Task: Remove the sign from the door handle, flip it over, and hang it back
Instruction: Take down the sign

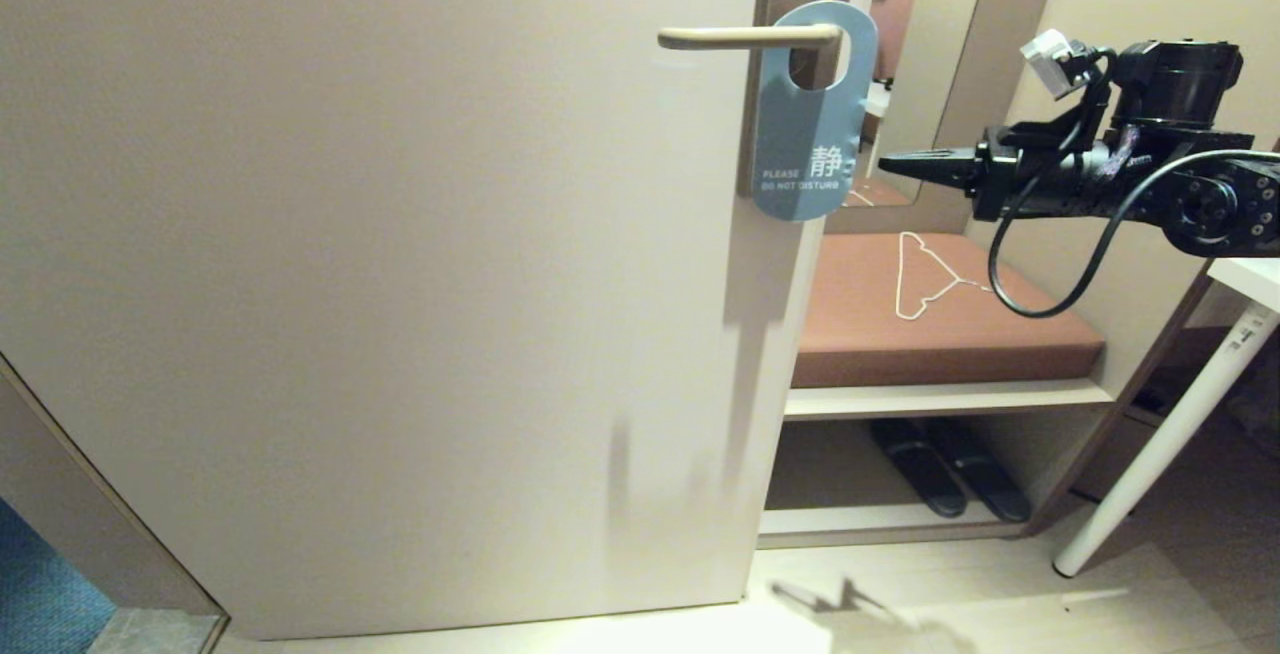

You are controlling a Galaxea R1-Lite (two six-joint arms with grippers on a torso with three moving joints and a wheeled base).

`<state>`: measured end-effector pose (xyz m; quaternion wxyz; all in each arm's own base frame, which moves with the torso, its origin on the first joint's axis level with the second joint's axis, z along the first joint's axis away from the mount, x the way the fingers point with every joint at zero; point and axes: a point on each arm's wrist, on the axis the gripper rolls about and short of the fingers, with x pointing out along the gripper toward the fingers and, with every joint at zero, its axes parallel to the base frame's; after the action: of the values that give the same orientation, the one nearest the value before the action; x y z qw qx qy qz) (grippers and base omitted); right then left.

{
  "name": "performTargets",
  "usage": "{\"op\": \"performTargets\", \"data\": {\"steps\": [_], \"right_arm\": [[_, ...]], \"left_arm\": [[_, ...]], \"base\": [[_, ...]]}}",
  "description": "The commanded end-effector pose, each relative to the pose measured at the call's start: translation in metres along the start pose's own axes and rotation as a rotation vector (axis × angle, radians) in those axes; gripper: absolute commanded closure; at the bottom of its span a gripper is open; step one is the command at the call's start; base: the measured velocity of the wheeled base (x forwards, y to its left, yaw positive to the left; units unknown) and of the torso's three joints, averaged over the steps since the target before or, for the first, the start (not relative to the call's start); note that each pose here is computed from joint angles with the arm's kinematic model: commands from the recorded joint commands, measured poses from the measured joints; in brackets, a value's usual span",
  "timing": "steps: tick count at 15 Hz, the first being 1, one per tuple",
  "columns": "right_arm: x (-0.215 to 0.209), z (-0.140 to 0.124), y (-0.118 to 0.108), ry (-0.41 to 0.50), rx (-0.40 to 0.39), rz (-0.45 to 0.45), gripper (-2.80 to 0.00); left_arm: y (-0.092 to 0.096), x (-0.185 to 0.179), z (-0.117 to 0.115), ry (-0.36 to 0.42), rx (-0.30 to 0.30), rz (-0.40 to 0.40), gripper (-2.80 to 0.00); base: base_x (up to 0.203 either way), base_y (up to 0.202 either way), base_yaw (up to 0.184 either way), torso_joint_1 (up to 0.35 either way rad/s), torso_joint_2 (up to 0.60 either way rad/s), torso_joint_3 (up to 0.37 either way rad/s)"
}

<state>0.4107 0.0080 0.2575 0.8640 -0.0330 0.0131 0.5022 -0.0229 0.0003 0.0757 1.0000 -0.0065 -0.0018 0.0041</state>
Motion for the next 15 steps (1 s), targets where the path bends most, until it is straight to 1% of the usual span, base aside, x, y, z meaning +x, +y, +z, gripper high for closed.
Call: {"op": "performTargets", "data": {"steps": [1, 6, 7, 15], "right_arm": [[0.007, -0.007, -0.006, 0.003, 0.006, 0.015, 0.00], [0.024, -0.010, -0.009, -0.002, -0.003, 0.043, 0.00], [0.026, -0.012, -0.008, -0.001, -0.001, 0.047, -2.80], [0.027, -0.015, -0.009, 0.003, 0.003, 0.050, -2.80]], "left_arm": [[0.000, 0.000, 0.000, 0.001, -0.001, 0.001, 0.00], [0.000, 0.000, 0.000, 0.001, -0.001, 0.001, 0.00], [0.000, 0.000, 0.000, 0.001, -0.001, 0.001, 0.00], [0.000, 0.000, 0.000, 0.001, -0.001, 0.001, 0.00]], "base": [[0.000, 0.000, 0.000, 0.000, 0.00, 0.000], [0.000, 0.000, 0.000, 0.000, 0.00, 0.000], [0.000, 0.000, 0.000, 0.000, 0.00, 0.000], [0.000, 0.000, 0.000, 0.000, 0.00, 0.000]]}}
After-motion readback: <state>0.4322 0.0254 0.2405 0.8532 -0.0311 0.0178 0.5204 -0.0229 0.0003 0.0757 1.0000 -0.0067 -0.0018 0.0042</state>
